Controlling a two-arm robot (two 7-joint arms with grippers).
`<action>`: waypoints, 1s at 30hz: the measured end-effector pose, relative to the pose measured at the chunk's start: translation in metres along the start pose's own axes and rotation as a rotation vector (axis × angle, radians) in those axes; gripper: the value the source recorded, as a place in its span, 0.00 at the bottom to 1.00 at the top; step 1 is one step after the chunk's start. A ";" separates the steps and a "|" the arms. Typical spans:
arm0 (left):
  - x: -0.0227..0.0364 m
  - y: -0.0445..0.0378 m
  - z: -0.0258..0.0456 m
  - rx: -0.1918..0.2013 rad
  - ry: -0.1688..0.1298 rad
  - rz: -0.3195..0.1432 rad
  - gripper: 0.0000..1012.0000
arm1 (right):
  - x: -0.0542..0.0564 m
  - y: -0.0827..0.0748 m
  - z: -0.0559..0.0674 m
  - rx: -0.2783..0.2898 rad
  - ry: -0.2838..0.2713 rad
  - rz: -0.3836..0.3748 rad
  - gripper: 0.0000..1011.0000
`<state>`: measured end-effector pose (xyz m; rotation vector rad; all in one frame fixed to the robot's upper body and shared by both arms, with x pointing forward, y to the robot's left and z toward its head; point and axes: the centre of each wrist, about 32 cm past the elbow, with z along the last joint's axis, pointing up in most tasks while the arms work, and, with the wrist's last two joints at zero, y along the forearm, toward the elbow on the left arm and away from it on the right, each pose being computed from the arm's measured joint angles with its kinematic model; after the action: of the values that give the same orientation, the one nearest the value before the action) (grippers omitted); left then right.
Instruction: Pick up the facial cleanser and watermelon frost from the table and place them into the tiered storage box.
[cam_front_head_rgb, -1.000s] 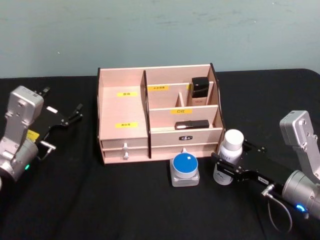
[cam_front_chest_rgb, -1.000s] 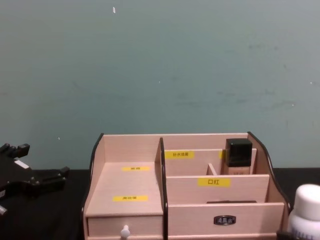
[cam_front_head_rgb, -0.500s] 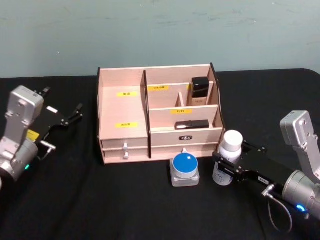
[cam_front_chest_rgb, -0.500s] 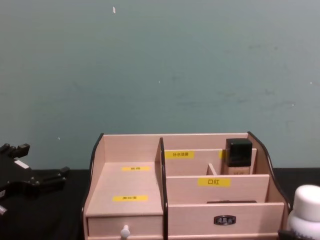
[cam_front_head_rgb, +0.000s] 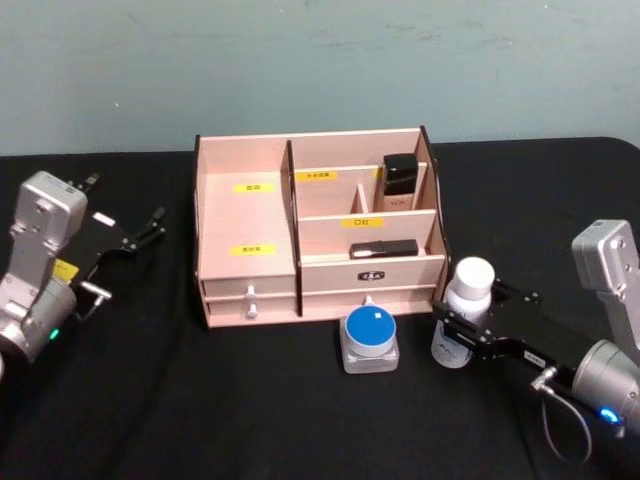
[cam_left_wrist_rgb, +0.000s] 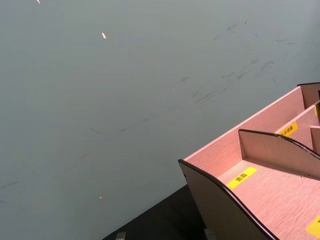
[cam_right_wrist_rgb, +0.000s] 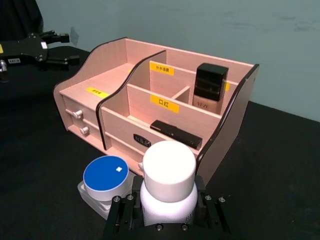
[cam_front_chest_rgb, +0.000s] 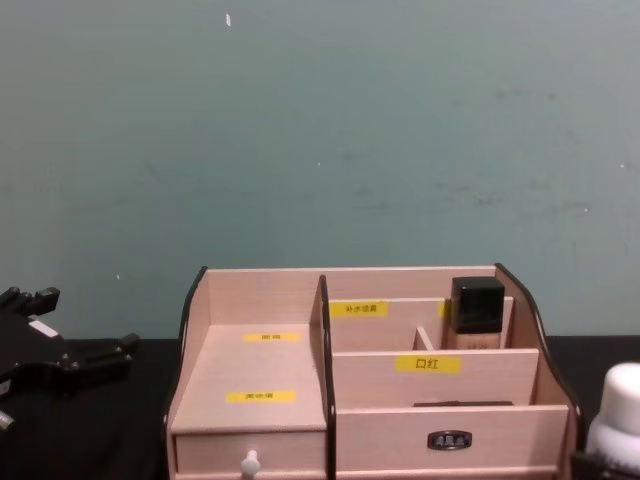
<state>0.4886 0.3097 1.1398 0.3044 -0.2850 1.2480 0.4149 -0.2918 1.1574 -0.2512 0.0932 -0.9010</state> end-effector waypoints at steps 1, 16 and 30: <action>0.0000 0.0000 0.0000 0.000 0.000 0.000 1.00 | 0.001 -0.001 0.001 0.004 -0.002 -0.001 0.60; 0.0000 0.0000 0.0000 0.000 0.000 0.000 1.00 | 0.002 -0.008 0.025 0.065 -0.032 0.019 0.60; 0.0000 0.0000 0.0000 0.000 0.000 0.000 1.00 | 0.003 0.027 0.068 0.146 -0.088 0.072 0.60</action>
<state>0.4886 0.3097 1.1398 0.3044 -0.2851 1.2479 0.4500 -0.2662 1.2167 -0.1504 -0.0448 -0.8202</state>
